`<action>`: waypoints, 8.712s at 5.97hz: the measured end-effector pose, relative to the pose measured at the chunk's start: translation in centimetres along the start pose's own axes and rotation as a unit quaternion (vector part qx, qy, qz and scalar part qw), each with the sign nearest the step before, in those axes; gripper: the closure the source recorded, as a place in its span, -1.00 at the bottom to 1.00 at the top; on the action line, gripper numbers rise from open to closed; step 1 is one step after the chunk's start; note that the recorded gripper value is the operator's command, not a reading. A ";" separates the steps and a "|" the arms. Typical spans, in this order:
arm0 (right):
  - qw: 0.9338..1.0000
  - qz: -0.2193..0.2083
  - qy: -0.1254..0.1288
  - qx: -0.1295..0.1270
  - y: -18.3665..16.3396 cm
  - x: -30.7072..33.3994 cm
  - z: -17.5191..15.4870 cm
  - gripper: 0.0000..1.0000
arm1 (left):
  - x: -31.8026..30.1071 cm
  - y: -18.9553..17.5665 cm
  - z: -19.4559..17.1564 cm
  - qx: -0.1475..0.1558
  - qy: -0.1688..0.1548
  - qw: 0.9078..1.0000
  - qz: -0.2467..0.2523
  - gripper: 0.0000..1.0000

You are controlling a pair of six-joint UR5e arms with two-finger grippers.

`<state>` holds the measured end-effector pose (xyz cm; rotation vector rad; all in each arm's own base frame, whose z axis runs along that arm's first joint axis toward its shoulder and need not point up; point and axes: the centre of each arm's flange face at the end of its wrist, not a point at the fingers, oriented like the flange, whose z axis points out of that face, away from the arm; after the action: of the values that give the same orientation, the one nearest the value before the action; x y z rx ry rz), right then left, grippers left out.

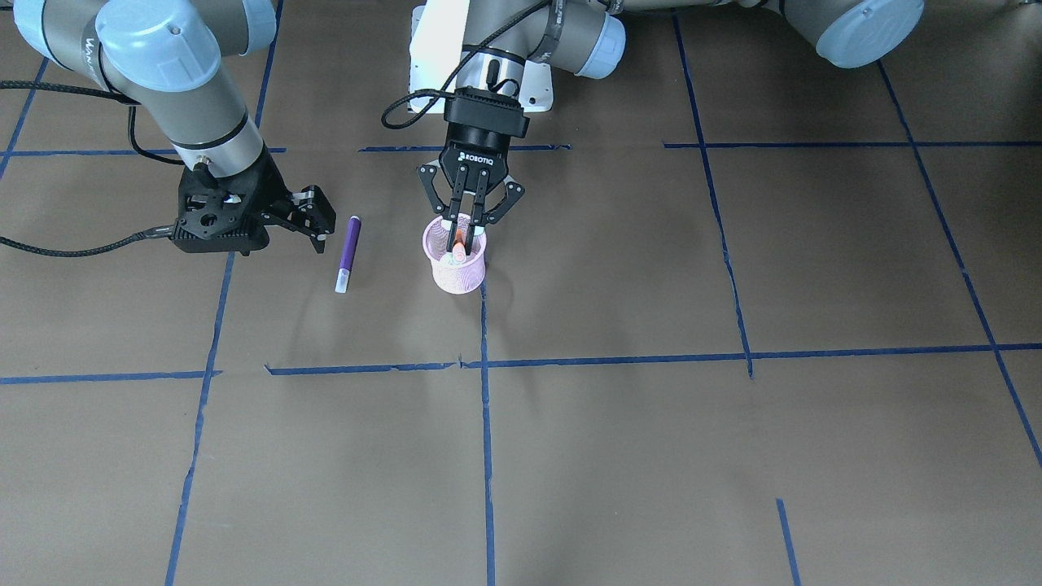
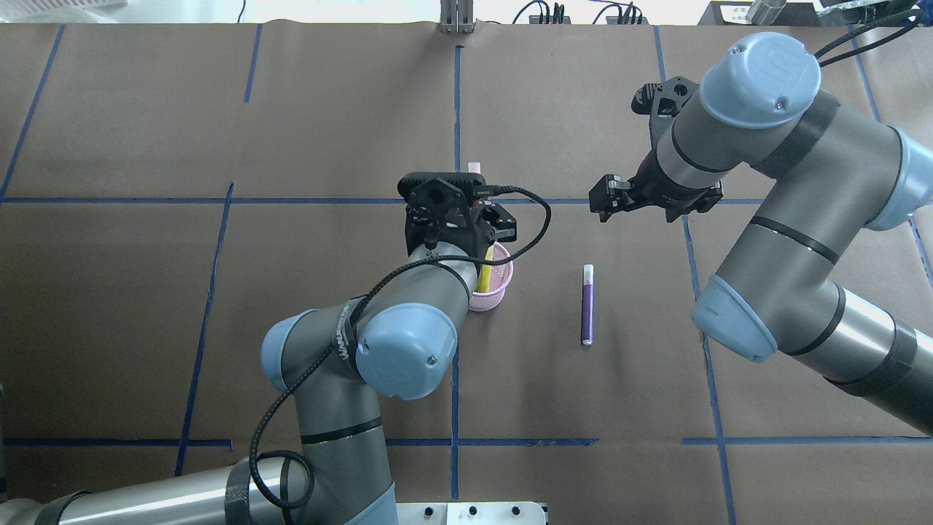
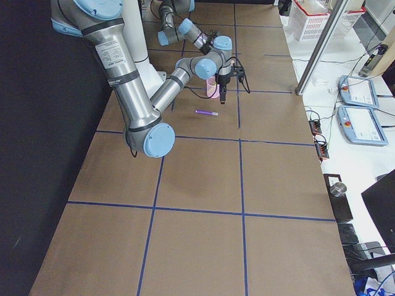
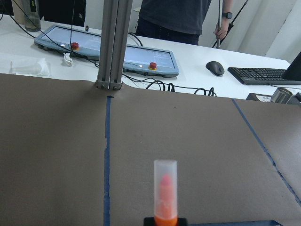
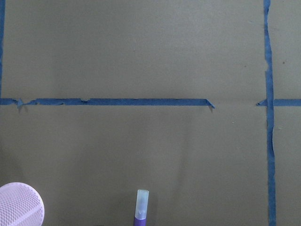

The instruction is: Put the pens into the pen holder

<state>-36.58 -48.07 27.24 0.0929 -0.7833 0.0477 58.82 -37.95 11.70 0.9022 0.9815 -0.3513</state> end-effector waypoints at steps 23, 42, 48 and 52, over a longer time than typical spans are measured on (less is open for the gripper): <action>0.998 0.044 0.034 -0.006 6.3 -3.7 14.5 0.11 | -14.4 -10.5 -1.4 -0.376 -0.002 0.926 0.030 -1.00; 0.886 0.241 -0.055 0.392 14.9 -18.3 4.7 1.00 | -17.5 -6.8 2.7 -0.397 -0.050 0.915 0.041 -0.99; 0.870 0.220 -0.052 0.438 17.3 -19.4 6.9 -1.00 | -17.4 -6.9 2.6 -0.397 -0.048 0.916 0.040 -0.99; 0.942 0.200 -0.041 0.267 12.7 -16.9 0.3 -1.00 | -17.2 -7.0 2.5 -0.399 -0.044 0.915 0.045 -0.99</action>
<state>-49.70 -35.62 16.35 0.4510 -0.8460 0.6487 46.57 -46.30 23.22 0.1789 0.8819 0.1014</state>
